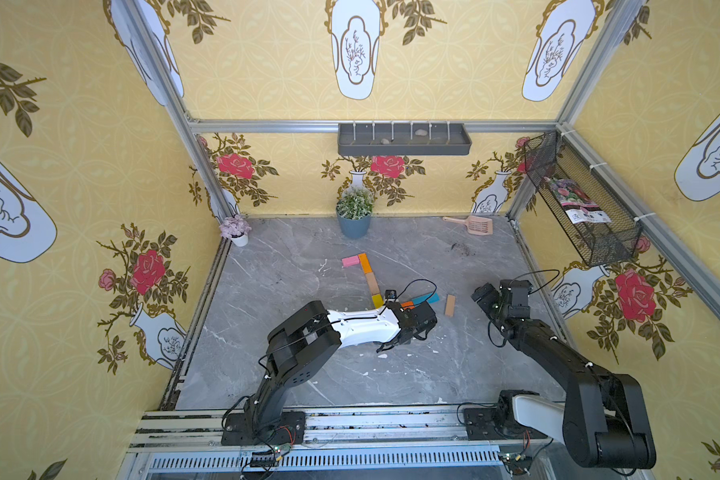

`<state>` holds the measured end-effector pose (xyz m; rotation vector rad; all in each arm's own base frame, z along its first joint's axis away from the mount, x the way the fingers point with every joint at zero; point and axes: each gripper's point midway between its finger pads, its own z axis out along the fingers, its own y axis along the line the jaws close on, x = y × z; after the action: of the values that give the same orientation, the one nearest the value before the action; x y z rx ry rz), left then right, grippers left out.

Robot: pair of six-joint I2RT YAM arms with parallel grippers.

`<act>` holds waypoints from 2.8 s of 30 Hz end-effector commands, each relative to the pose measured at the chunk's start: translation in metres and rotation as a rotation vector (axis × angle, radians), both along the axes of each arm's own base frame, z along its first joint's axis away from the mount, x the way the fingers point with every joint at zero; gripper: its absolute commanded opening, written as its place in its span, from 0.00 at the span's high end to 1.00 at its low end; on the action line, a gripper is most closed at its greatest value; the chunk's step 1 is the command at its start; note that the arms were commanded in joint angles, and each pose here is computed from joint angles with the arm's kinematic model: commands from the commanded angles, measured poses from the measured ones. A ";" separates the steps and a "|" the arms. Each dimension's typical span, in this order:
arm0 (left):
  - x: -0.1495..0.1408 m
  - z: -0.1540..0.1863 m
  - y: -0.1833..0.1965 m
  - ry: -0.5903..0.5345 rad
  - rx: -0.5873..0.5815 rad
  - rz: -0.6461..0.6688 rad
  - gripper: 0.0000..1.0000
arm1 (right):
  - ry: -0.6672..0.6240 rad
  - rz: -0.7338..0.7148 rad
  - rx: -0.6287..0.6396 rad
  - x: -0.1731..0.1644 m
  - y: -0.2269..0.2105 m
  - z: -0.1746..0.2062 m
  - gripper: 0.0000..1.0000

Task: Assemble a giraffe with building blocks
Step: Assemble the building block at the center of the board.

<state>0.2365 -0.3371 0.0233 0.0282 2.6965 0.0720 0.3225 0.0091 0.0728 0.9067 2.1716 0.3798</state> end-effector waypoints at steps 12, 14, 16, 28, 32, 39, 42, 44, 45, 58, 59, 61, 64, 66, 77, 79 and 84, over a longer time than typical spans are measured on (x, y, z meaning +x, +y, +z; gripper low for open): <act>0.001 0.007 0.004 -0.015 0.008 0.006 0.41 | -0.020 0.000 0.000 0.001 0.000 0.003 0.05; 0.002 0.017 0.000 -0.031 -0.013 0.002 0.40 | -0.023 0.001 -0.002 0.002 -0.001 0.004 0.05; 0.003 0.027 -0.003 -0.046 -0.036 0.000 0.39 | -0.025 0.000 -0.007 0.002 -0.001 0.005 0.05; 0.068 0.125 0.067 -0.155 -0.255 0.004 0.35 | -0.115 0.104 -0.033 -0.003 0.014 0.029 0.05; 0.093 0.137 0.125 -0.296 -0.223 0.099 0.34 | -0.128 0.345 0.076 -0.012 0.075 0.051 0.06; 0.108 0.078 0.177 -0.284 -0.040 0.138 0.21 | -0.098 0.769 0.216 -0.081 0.217 0.061 0.07; 0.115 0.069 0.179 -0.302 -0.133 0.135 0.21 | -0.031 0.889 0.197 -0.101 0.258 0.059 0.07; 0.118 0.066 0.184 -0.319 -0.217 0.140 0.21 | 0.015 0.958 0.168 -0.113 0.280 0.056 0.07; 0.116 0.063 0.188 -0.315 -0.247 0.154 0.21 | 0.040 0.991 0.149 -0.120 0.290 0.053 0.07; 0.106 0.071 0.212 -0.343 -0.326 0.258 0.21 | 0.237 1.266 0.151 -0.196 0.368 0.017 0.07; 0.105 0.072 0.212 -0.345 -0.329 0.258 0.21 | 0.251 1.267 0.149 -0.198 0.368 0.012 0.07; 0.105 0.072 0.210 -0.348 -0.340 0.254 0.21 | 0.274 1.268 0.142 -0.200 0.366 0.003 0.07; 0.105 0.070 0.209 -0.343 -0.341 0.253 0.21 | 0.288 1.255 0.126 -0.199 0.362 -0.008 0.07; 0.105 0.070 0.209 -0.339 -0.341 0.252 0.21 | 0.286 1.230 0.109 -0.195 0.357 -0.012 0.07; 0.107 0.063 0.202 -0.311 -0.353 0.236 0.21 | 0.281 1.164 0.120 -0.177 0.342 -0.027 0.07; 0.107 0.062 0.201 -0.307 -0.356 0.234 0.22 | 0.275 1.162 0.134 -0.175 0.343 -0.026 0.07; 0.107 0.062 0.200 -0.305 -0.362 0.228 0.22 | 0.270 1.167 0.142 -0.174 0.346 -0.023 0.07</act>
<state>0.3406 -0.1337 0.0833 -0.3793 2.3672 -0.2953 0.1444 0.3469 0.0428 -0.3808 2.7950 0.9578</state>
